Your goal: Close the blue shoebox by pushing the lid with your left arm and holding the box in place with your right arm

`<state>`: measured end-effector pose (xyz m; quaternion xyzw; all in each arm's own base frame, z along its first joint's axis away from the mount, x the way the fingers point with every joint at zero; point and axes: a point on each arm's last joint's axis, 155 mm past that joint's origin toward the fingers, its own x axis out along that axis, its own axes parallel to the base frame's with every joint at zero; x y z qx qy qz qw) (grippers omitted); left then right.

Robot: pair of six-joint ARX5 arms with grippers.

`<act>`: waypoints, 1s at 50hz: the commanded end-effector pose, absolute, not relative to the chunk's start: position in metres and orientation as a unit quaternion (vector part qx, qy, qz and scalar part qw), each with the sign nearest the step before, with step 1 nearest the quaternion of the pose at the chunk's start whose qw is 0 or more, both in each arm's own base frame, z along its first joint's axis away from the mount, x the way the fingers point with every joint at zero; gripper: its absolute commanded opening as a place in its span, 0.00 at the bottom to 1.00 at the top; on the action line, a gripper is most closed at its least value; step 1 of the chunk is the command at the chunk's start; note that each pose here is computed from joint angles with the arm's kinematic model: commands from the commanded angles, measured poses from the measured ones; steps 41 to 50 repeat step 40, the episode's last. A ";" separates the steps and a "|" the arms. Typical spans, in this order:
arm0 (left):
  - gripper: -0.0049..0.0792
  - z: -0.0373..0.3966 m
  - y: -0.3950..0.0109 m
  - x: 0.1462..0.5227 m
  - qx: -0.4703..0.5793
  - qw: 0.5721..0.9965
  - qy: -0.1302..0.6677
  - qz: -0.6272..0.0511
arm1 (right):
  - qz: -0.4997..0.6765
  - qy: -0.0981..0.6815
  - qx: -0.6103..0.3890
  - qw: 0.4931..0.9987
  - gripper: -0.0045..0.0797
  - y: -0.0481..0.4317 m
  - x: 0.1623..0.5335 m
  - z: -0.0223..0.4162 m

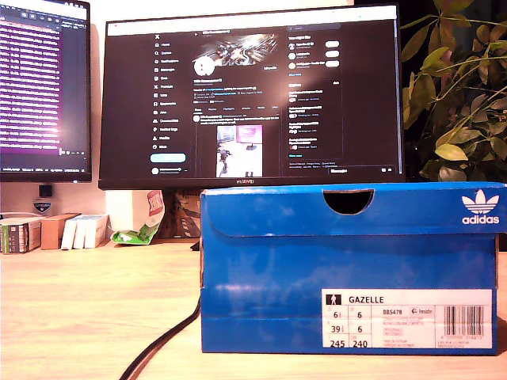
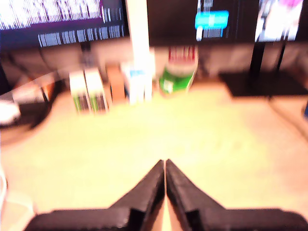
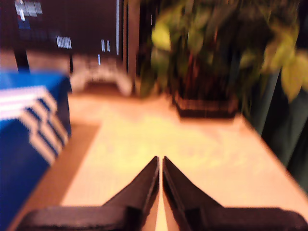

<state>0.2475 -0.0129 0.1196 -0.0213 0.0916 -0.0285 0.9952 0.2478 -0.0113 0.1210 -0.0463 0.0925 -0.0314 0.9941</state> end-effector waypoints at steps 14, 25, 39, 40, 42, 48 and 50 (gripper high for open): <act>0.04 0.102 -0.009 0.247 -0.022 0.993 0.111 -0.016 | -0.035 0.089 -0.043 0.995 0.04 -0.013 0.248 0.121; 0.04 0.102 -0.010 0.247 -0.022 0.994 0.110 -0.019 | -0.029 0.088 -0.034 0.995 0.04 -0.010 0.248 0.121; 0.04 0.102 -0.010 0.247 -0.022 0.994 0.110 -0.019 | -0.029 0.088 -0.034 0.995 0.04 -0.010 0.248 0.121; 0.04 0.102 -0.010 0.247 -0.022 0.994 0.110 -0.019 | -0.029 0.088 -0.034 0.995 0.04 -0.010 0.248 0.121; 0.04 0.102 -0.010 0.247 -0.022 0.994 0.110 -0.019 | -0.029 0.088 -0.034 0.995 0.04 -0.010 0.248 0.121; 0.04 0.102 -0.010 0.247 -0.022 0.994 0.110 -0.019 | -0.029 0.088 -0.034 0.995 0.04 -0.010 0.248 0.121; 0.04 0.102 -0.010 0.247 -0.022 0.994 0.110 -0.019 | -0.029 0.088 -0.034 0.995 0.04 -0.010 0.248 0.121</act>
